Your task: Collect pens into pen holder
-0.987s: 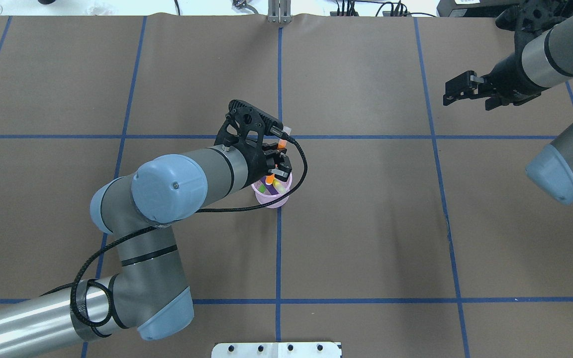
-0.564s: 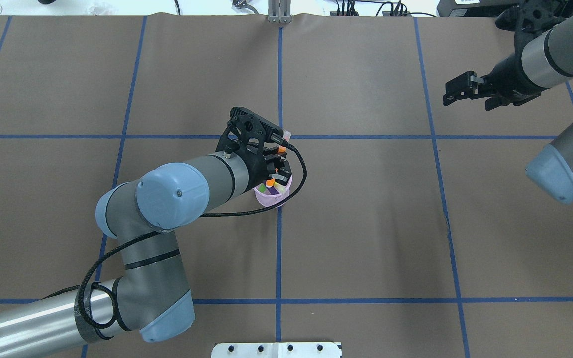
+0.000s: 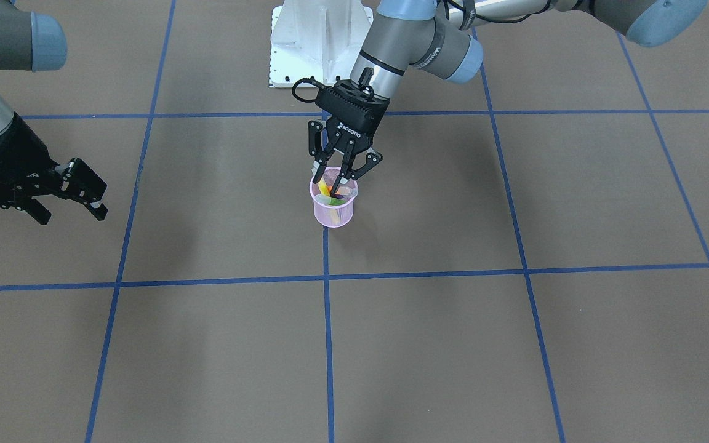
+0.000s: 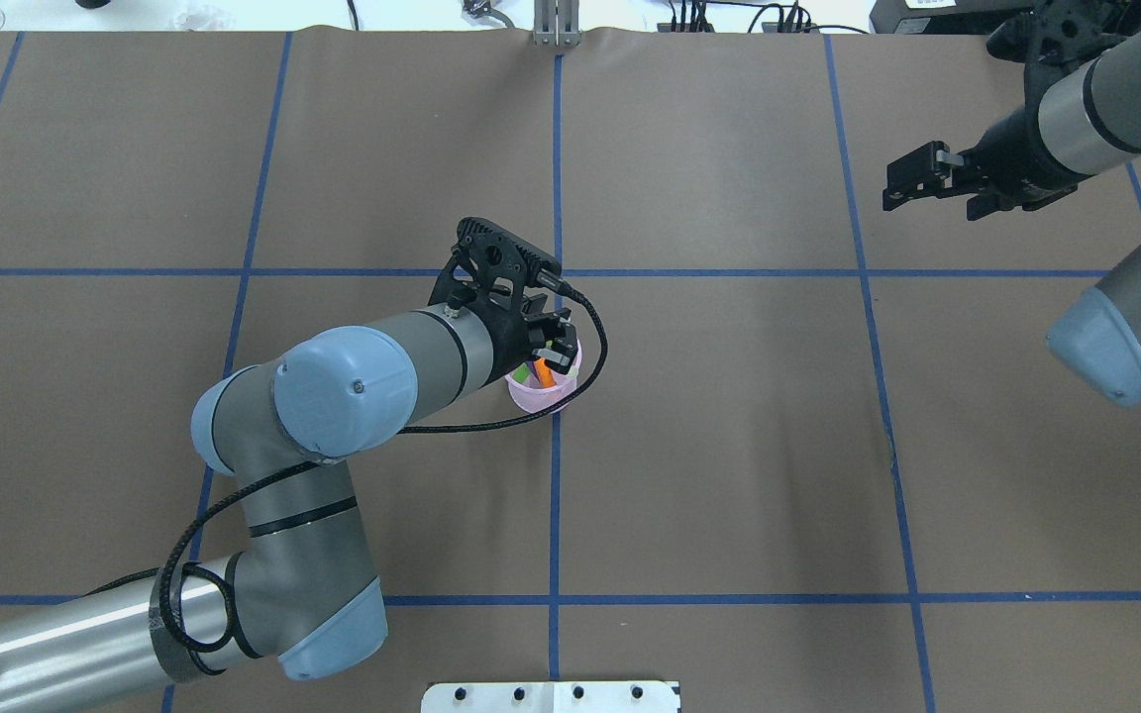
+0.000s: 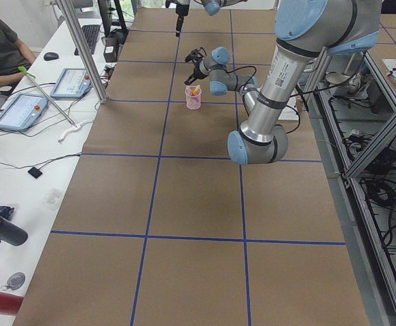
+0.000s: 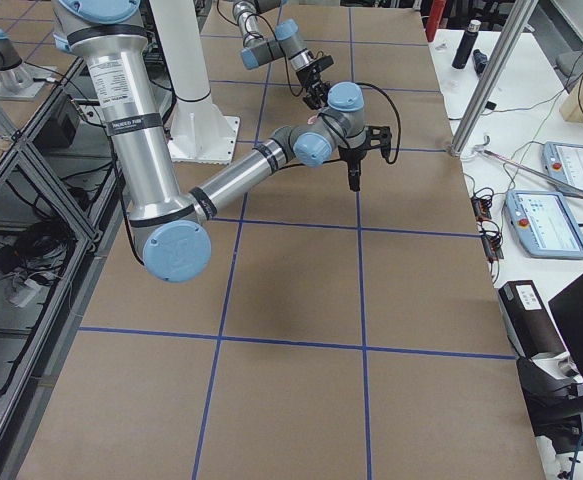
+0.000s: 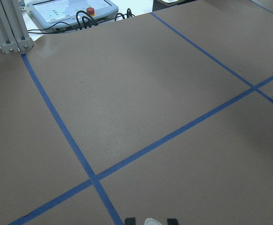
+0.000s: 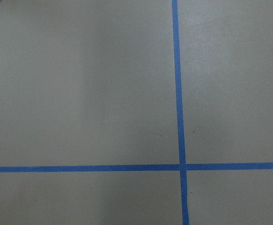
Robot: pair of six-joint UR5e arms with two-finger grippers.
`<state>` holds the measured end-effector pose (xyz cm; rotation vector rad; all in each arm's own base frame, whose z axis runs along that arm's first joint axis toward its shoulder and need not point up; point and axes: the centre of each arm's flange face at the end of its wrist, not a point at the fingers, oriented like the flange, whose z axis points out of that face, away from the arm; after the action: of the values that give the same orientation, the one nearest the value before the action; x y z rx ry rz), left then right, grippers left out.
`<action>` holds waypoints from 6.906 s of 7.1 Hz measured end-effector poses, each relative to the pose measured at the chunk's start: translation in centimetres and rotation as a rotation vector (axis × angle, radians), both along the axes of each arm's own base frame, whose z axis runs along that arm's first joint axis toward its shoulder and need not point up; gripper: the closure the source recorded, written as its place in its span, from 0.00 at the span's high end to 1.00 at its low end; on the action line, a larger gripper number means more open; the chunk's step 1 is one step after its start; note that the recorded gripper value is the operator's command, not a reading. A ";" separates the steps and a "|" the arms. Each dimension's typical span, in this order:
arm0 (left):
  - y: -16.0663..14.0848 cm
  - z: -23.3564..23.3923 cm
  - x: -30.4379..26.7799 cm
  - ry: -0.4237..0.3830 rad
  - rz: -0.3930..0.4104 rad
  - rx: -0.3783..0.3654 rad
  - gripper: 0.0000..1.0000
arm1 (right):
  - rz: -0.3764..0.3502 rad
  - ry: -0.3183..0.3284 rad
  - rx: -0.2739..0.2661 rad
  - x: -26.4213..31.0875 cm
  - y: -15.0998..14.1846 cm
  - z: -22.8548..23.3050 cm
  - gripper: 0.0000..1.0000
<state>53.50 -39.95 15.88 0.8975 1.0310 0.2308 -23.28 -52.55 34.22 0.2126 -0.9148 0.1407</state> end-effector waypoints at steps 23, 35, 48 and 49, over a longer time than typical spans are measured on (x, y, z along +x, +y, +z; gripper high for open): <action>-13.4 44.4 -57.1 -0.254 0.114 -0.891 1.00 | -0.205 0.094 -0.094 25.5 -1.6 27.9 1.00; -4.5 44.2 -58.3 -0.341 -0.014 -0.875 1.00 | -0.143 0.103 -0.174 29.0 6.7 31.8 1.00; -4.6 47.2 -58.1 -0.417 0.214 -0.714 1.00 | -0.186 0.193 -0.170 29.6 6.5 32.3 1.00; -4.5 47.6 -58.1 -0.417 0.218 -0.723 1.00 | -0.186 0.192 -0.170 29.6 6.5 32.3 1.00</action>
<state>-4.62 -44.47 63.43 0.0711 0.7317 0.1944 6.30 -46.04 66.54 -0.0171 -0.7229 0.0242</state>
